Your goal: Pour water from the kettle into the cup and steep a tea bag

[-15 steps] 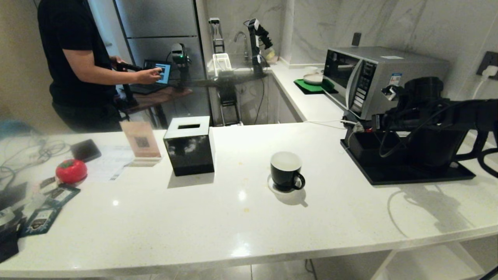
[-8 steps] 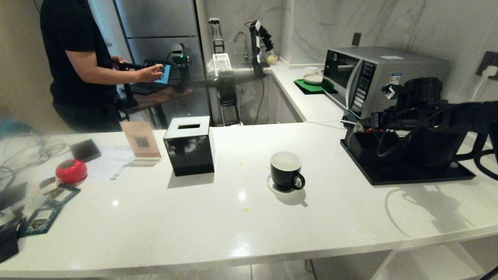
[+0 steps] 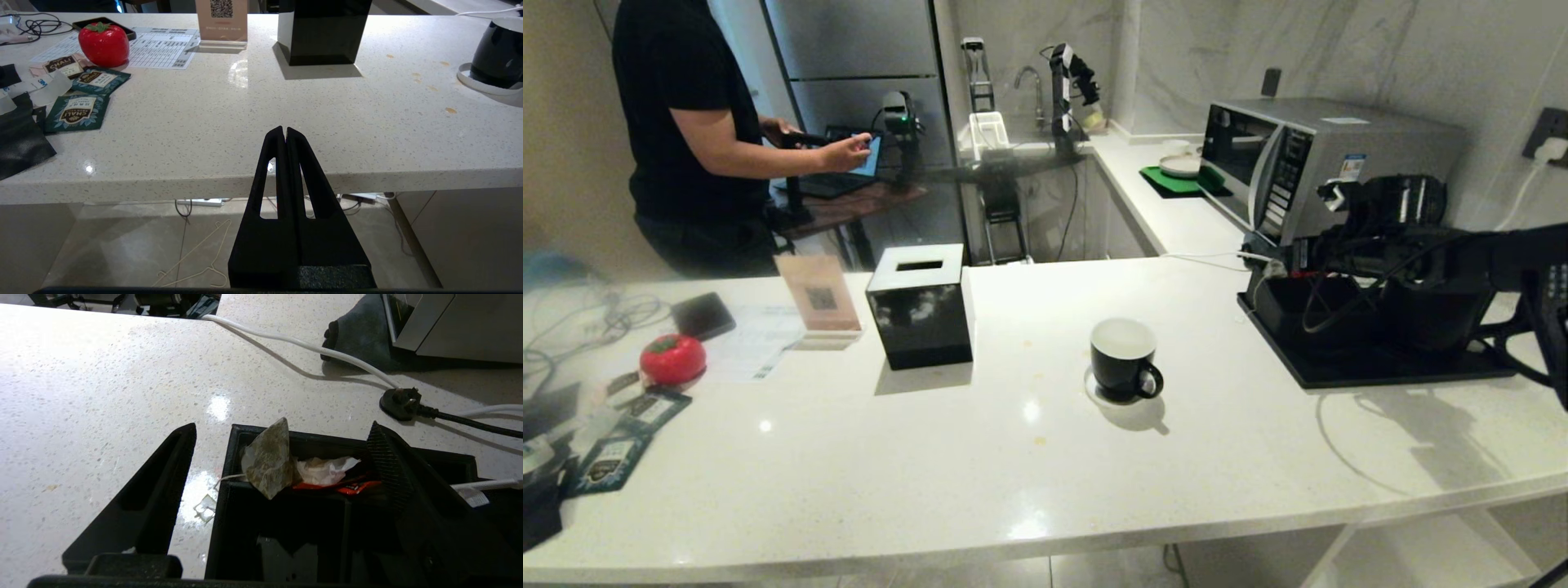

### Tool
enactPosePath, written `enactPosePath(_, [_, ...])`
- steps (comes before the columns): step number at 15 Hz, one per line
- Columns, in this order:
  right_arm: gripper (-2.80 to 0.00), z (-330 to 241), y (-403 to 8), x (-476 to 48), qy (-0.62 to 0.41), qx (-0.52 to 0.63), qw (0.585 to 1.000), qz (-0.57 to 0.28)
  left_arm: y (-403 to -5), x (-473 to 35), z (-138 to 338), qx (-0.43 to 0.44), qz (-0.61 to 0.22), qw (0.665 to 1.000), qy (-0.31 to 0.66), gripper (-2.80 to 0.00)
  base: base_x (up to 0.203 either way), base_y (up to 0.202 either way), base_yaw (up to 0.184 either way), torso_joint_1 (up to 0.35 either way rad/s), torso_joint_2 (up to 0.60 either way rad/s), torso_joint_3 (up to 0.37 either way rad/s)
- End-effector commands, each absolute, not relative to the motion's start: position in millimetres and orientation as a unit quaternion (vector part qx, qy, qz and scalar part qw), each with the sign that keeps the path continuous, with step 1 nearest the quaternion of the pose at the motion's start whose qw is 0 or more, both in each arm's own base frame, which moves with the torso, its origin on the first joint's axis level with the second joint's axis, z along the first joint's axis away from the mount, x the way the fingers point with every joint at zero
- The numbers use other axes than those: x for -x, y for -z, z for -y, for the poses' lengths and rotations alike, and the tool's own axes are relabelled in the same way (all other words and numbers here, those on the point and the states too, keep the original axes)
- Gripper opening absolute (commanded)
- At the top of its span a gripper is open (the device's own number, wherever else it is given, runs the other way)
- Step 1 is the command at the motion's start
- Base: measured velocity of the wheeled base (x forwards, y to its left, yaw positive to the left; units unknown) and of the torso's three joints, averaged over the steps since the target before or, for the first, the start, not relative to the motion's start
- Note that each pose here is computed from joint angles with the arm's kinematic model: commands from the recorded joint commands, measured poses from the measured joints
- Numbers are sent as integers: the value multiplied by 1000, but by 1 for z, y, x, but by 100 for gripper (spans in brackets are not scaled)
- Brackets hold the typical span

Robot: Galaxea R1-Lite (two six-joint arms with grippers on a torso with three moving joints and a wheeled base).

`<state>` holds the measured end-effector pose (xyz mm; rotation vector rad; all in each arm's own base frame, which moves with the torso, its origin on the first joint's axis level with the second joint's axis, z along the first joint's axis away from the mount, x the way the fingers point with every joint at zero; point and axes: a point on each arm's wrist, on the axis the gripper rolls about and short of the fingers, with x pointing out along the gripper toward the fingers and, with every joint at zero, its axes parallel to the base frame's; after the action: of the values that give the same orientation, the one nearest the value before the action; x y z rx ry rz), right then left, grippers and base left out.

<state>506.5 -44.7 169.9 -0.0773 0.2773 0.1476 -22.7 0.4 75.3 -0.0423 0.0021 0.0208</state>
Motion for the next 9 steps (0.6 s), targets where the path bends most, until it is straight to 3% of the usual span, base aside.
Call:
enactPosePath(1, [0,45,-160,-511,-72,38,987,-141,-75,23,0,21,-1,1000,-11,-280,0,0,0,0,0,0])
enactPosePath(9, [0,49,-141,-522,-52,44,990,-121,-75,23,0,21,-1,1000,-11,-280,0,0,0,0,0,0])
